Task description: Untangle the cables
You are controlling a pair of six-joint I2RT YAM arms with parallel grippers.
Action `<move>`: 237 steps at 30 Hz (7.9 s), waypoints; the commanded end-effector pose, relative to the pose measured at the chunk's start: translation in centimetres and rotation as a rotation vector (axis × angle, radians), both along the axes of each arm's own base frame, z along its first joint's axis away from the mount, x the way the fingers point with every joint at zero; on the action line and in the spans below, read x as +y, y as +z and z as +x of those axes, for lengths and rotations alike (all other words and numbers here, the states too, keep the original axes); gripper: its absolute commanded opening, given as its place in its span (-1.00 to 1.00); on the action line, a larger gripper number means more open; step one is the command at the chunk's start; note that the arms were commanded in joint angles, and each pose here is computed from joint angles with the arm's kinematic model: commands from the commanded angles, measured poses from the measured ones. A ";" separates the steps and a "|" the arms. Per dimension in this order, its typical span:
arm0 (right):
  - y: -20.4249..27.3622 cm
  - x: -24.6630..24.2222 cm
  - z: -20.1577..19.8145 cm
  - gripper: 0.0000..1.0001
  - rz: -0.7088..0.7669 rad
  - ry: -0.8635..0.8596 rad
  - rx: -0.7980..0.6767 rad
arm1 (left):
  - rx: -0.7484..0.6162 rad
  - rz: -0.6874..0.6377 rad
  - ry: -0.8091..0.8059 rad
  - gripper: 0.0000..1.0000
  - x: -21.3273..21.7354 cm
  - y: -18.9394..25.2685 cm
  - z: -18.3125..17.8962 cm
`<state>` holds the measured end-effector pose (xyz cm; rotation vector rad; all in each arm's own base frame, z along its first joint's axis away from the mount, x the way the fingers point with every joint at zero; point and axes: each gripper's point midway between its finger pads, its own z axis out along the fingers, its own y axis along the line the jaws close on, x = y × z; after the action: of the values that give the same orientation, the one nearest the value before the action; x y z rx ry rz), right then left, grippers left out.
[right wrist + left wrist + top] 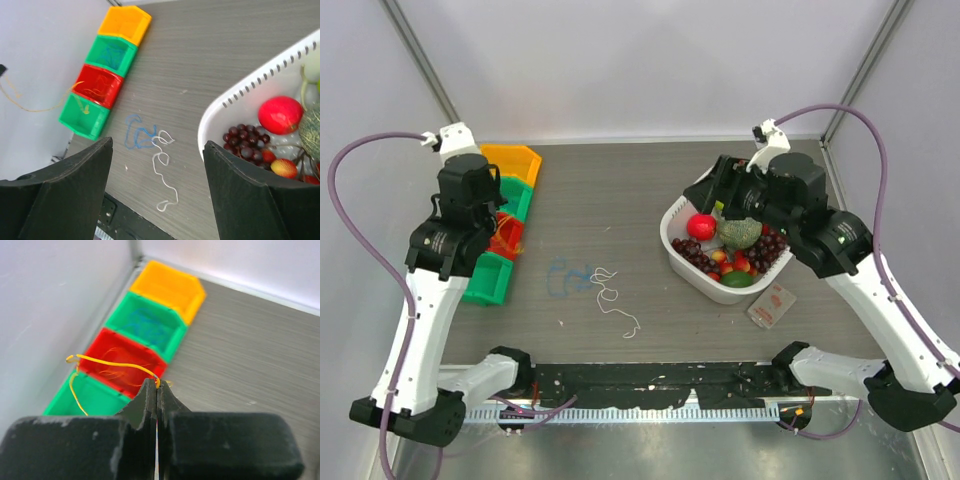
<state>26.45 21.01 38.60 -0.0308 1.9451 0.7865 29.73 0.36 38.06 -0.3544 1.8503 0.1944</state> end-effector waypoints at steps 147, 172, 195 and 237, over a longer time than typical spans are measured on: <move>-33.3 15.6 -11.0 0.08 -0.584 0.720 0.330 | 0.877 -0.685 -0.148 -0.61 -11.7 -33.9 -1.8; -22.7 4.1 -8.3 -0.99 -0.676 0.249 0.031 | 0.483 -0.253 0.115 -1.00 -1.9 -19.1 4.4; -9.3 -8.0 -9.8 -0.99 -0.286 -0.126 -0.084 | 0.135 -0.358 0.182 -1.00 4.3 -6.6 10.7; -9.3 5.1 -6.6 -0.99 -0.268 0.407 -0.140 | -0.275 -0.503 -0.180 -1.00 9.8 3.8 17.9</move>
<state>18.48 23.53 24.48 -0.5993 2.0477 0.5189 47.83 10.31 39.76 -0.6152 1.6829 -0.4187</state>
